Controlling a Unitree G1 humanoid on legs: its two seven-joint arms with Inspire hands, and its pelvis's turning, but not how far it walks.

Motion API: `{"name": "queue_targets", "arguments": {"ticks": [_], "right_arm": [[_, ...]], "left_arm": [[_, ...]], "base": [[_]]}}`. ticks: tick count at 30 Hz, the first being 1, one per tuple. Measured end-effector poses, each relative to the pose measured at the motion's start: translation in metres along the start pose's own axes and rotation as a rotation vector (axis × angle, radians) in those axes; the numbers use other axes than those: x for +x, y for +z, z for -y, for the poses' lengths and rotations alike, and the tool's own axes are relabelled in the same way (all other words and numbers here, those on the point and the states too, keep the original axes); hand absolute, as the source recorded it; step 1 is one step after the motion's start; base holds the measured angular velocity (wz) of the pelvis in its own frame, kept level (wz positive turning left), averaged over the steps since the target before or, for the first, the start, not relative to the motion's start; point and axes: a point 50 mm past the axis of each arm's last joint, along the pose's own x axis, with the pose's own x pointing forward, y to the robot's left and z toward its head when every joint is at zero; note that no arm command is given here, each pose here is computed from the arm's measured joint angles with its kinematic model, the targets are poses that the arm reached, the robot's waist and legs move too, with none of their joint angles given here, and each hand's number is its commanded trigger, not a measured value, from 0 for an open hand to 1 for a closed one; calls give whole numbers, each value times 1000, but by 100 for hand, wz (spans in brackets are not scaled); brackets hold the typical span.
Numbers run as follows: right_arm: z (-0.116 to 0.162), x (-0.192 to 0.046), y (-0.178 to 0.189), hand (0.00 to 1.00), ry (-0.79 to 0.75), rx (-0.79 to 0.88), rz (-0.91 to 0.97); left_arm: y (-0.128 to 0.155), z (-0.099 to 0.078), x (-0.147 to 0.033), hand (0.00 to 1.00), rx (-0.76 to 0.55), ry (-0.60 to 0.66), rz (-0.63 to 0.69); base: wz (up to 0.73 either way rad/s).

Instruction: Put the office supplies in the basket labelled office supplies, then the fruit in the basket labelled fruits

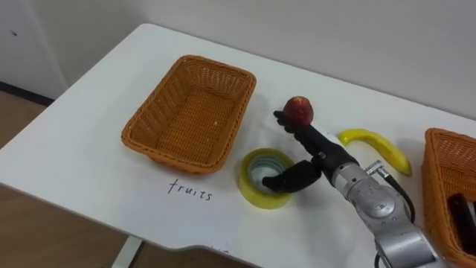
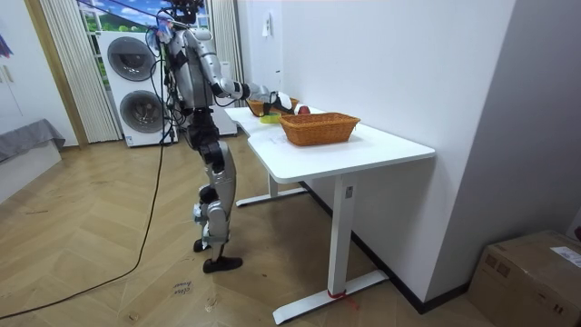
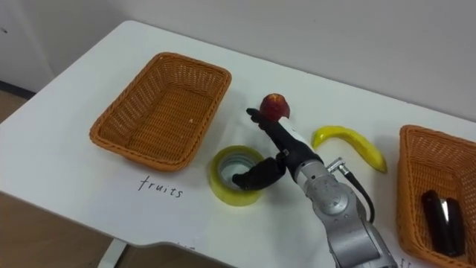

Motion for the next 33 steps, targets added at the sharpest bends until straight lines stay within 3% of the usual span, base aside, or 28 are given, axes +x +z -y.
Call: {"name": "queue_targets", "arguments": {"ticks": [20, 33], "right_arm": [[-1, 11, 2, 0, 164, -47, -55], [-1, 14, 3, 0, 204, -174, -116]], "left_arm": [[1, -7, 1, 0, 13, 15, -11], [2, -8, 2, 0, 25, 6, -23]], "base": [[0], [0]]}}
